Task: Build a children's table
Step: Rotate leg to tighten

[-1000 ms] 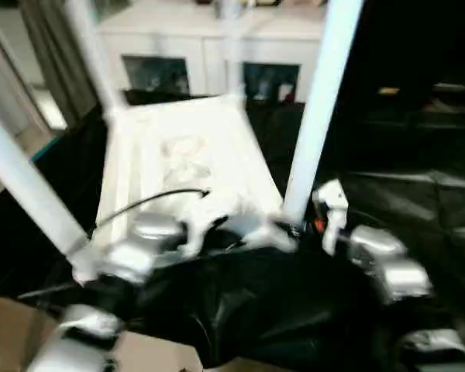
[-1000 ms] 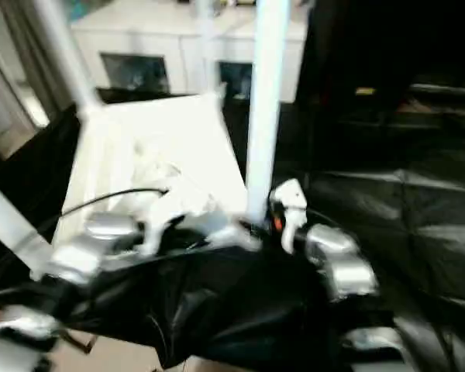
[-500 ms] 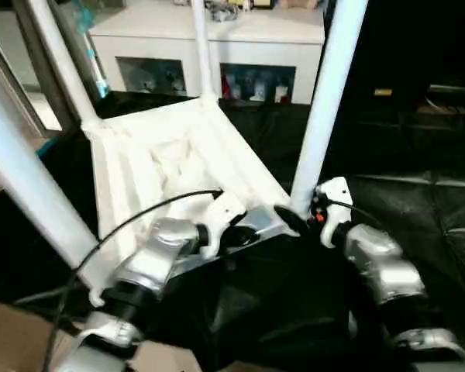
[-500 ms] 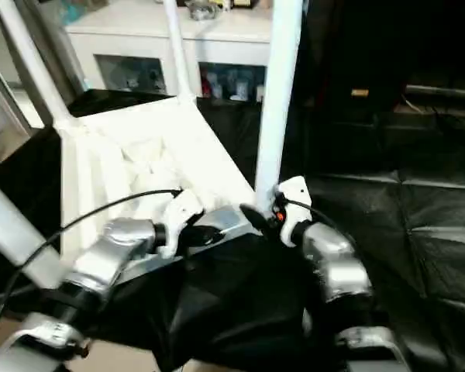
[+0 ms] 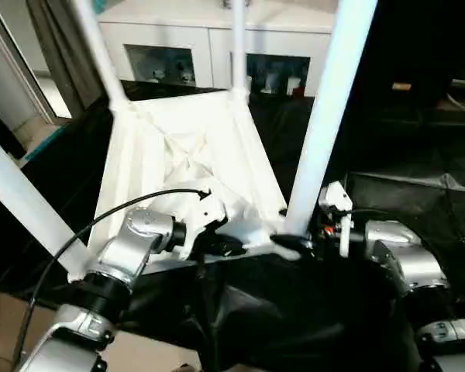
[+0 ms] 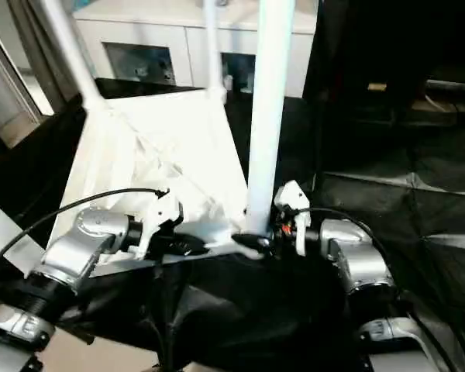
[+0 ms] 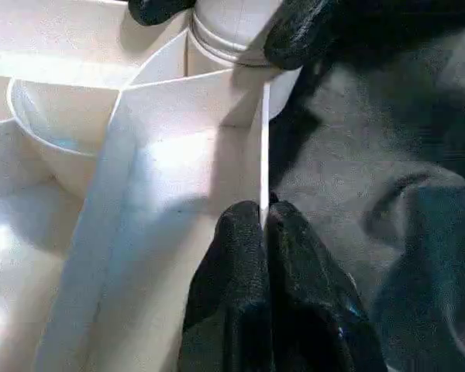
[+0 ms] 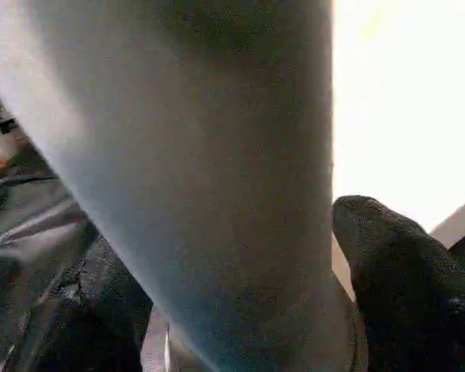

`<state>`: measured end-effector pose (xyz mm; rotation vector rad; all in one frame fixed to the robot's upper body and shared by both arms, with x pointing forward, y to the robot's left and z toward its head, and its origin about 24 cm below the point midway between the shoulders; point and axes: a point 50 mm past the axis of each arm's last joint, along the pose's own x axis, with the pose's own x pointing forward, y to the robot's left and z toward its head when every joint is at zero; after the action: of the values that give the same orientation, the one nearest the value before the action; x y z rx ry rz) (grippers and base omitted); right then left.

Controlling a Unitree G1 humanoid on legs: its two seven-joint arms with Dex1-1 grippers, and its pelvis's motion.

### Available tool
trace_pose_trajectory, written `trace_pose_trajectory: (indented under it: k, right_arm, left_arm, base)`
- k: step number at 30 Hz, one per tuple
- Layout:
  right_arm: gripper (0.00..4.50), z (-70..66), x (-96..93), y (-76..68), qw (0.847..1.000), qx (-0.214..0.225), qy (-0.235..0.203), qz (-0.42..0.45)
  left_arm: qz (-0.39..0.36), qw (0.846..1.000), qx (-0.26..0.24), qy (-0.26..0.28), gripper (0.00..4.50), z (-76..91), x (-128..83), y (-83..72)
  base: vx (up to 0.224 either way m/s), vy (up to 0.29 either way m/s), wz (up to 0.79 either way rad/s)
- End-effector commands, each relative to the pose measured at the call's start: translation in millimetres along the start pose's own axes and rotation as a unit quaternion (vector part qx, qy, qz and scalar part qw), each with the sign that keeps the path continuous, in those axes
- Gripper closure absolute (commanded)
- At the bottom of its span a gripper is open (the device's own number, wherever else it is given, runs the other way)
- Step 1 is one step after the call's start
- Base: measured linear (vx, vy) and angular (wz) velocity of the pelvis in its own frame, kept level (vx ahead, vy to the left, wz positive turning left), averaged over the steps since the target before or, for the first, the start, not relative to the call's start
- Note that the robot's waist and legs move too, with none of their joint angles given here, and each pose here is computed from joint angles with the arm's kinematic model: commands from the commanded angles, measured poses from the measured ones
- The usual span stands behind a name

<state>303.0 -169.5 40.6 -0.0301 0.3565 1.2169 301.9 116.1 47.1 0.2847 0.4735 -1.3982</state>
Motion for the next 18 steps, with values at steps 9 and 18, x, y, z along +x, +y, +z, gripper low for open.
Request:
trace_pose_trajectory:
  k: [9,18]
  right_arm:
    - [1.67,-15.2,11.4,12.8,0.998,0.039,0.013,0.044]
    - [1.93,-38.2,41.7,3.5,0.979,0.089,0.013,-0.185]
  left_arm:
    - [-0.013,1.0,0.0,0.002,4.5,-1.3,8.2,-5.2]
    - [0.148,0.989,-0.021,-0.024,4.5,7.7,24.6,13.9]
  base:
    - [0.0,0.0,0.0]
    - [0.0,0.0,0.0]
